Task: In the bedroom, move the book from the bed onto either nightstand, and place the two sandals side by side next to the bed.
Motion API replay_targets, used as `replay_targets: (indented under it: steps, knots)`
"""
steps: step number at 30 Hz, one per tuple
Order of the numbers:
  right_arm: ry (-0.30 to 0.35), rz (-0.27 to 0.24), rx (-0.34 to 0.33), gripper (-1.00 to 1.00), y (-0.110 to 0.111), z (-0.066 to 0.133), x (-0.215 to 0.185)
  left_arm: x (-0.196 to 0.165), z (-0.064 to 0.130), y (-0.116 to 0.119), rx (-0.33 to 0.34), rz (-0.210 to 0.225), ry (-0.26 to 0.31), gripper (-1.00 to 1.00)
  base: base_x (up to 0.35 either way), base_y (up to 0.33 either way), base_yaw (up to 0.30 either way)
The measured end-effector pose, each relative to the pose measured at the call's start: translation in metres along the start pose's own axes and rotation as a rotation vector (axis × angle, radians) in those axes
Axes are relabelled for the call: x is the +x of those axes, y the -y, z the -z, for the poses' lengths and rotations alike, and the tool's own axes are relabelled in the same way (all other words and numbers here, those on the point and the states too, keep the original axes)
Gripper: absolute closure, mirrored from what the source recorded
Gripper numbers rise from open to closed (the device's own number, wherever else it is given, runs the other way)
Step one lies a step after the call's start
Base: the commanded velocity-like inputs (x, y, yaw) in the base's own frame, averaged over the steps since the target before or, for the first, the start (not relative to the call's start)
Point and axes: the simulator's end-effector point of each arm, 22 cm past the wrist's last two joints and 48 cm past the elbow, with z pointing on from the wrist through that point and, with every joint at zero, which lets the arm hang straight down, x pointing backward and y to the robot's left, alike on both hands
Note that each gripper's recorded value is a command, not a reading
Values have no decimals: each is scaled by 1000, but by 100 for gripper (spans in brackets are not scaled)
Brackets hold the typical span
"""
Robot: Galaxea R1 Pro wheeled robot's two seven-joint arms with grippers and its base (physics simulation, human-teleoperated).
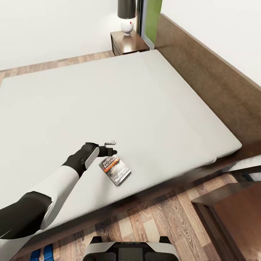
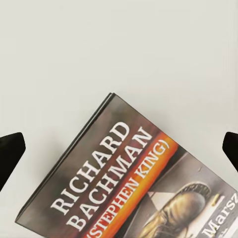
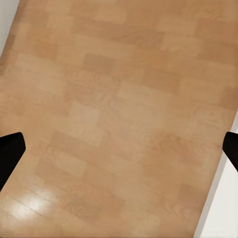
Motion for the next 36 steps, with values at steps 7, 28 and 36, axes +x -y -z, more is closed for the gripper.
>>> replay_targets:
  steps: [7,28,36]
  knots:
    - [-11,-1,-4,-100,-2,1,5,5,-6,-1,1,2,-10,-100,0,0,0]
    - [-43,-5,-16,-100,-8,4,18,21,-23,-3,5,9,-36,-100,0,0,0]
    - [-55,-6,-21,-100,-10,5,22,27,-29,-3,7,11,-46,-100,0,0,0]
